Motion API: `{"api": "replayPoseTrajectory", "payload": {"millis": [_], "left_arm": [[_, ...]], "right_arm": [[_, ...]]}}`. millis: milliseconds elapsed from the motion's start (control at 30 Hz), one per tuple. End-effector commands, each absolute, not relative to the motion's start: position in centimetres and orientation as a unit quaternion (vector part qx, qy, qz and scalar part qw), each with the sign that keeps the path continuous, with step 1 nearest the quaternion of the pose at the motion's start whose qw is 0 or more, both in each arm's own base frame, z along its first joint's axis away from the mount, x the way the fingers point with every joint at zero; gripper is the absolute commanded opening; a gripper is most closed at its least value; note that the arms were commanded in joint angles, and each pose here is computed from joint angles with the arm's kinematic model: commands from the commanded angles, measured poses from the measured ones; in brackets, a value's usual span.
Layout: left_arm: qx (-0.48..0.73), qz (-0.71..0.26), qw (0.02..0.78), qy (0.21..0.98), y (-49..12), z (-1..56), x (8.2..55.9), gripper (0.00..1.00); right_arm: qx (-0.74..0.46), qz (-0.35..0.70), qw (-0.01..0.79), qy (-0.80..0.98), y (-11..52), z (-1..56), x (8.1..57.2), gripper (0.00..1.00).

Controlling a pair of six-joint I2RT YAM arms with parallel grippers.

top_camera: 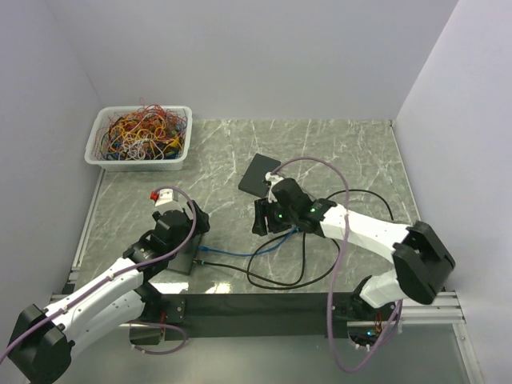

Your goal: Insert the plug into the switch port

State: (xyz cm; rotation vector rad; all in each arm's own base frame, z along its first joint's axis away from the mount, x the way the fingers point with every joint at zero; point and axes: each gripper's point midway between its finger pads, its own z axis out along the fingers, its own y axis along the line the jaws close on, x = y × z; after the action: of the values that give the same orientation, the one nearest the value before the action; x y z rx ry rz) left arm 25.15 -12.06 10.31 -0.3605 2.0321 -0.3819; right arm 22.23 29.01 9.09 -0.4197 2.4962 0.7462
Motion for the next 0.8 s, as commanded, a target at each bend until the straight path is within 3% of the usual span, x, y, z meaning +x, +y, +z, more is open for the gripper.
{"api": "replayPoseTrajectory", "payload": {"millis": [0, 167, 400, 767], "left_arm": [[-0.151, -0.168, 0.517, 0.825, -12.2, 11.5, 25.6, 0.88], [-0.151, -0.167, 0.516, 0.826, -12.2, 11.3, 25.6, 0.88], [-0.154, -0.171, 0.521, 0.822, -12.1, 11.5, 25.5, 0.88], [-0.167, -0.163, 0.522, 0.82, -11.6, 11.5, 25.5, 0.91]], "right_arm": [[-0.167, 0.301, 0.337, 0.876, 30.0, 13.9, 23.2, 0.66], [-0.165, 0.302, 0.371, 0.863, 29.3, 15.4, 23.0, 0.66], [-0.138, 0.337, 0.478, 0.799, 26.9, 20.9, 22.5, 0.69], [-0.134, 0.337, 0.494, 0.79, 25.5, 21.1, 21.8, 0.71]]}}
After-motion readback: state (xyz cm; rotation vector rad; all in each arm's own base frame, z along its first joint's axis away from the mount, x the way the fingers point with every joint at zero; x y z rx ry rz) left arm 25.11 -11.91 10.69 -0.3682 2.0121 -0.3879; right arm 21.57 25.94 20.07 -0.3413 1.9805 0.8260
